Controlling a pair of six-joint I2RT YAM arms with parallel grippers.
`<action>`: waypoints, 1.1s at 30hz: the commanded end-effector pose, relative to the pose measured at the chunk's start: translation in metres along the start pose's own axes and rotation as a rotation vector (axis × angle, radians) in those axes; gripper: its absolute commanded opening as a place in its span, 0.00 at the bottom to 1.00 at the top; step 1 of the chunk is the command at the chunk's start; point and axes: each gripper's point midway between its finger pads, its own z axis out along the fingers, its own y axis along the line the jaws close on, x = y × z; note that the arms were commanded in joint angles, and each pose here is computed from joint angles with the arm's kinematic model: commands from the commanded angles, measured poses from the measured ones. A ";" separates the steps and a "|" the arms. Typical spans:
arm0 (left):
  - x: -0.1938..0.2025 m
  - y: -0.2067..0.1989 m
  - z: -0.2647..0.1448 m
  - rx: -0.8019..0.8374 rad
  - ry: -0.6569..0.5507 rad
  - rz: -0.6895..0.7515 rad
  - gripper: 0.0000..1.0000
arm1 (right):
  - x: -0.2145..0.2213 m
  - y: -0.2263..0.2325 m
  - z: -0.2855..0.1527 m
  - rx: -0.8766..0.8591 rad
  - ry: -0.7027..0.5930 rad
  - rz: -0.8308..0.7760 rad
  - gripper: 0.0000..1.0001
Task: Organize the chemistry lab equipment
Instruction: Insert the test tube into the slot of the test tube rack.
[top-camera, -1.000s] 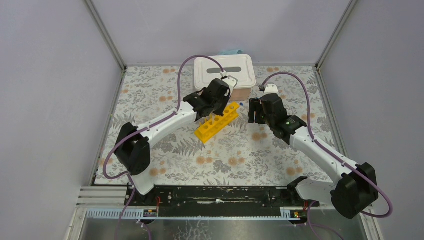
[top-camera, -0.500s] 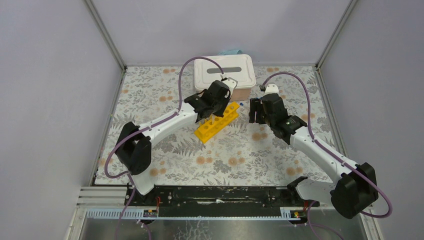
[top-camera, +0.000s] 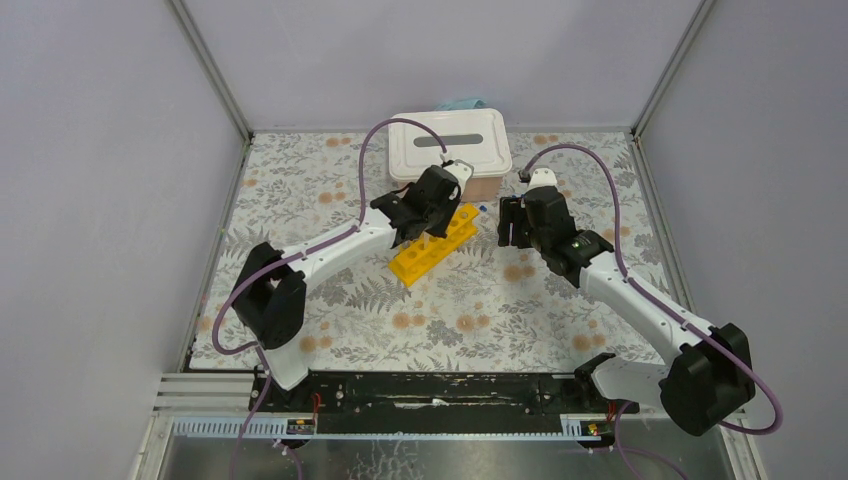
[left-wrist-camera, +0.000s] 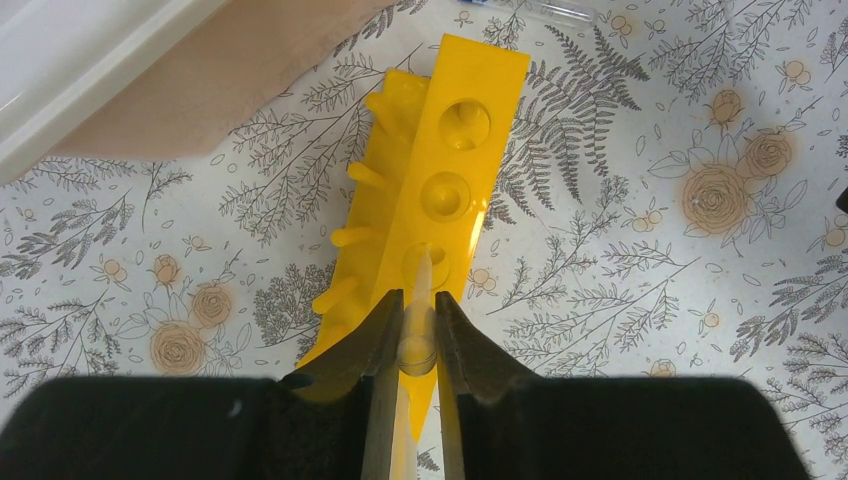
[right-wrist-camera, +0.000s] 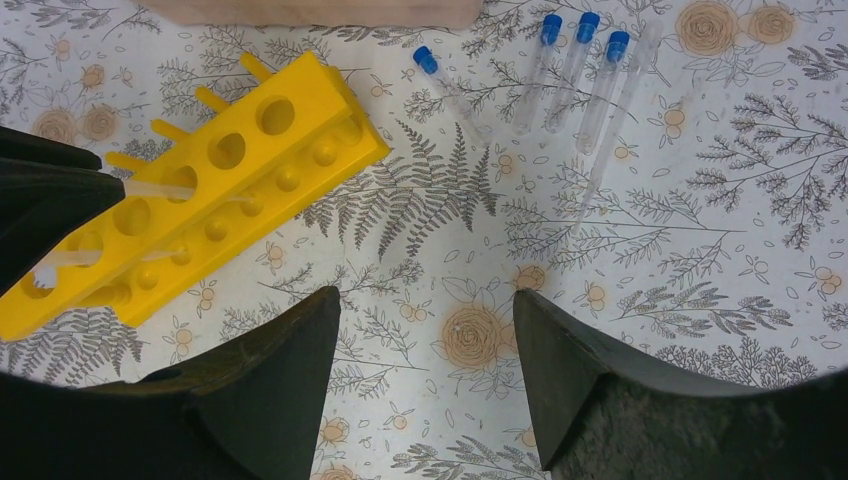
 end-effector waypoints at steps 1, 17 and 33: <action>-0.004 -0.001 0.008 -0.009 -0.034 -0.015 0.24 | -0.012 0.002 0.002 -0.013 -0.039 0.003 0.71; -0.004 -0.001 0.010 -0.010 -0.033 -0.016 0.53 | -0.011 0.002 0.003 -0.013 -0.037 0.010 0.72; -0.060 0.000 -0.034 -0.001 -0.154 -0.037 0.62 | -0.019 -0.040 0.023 0.157 -0.013 0.090 0.71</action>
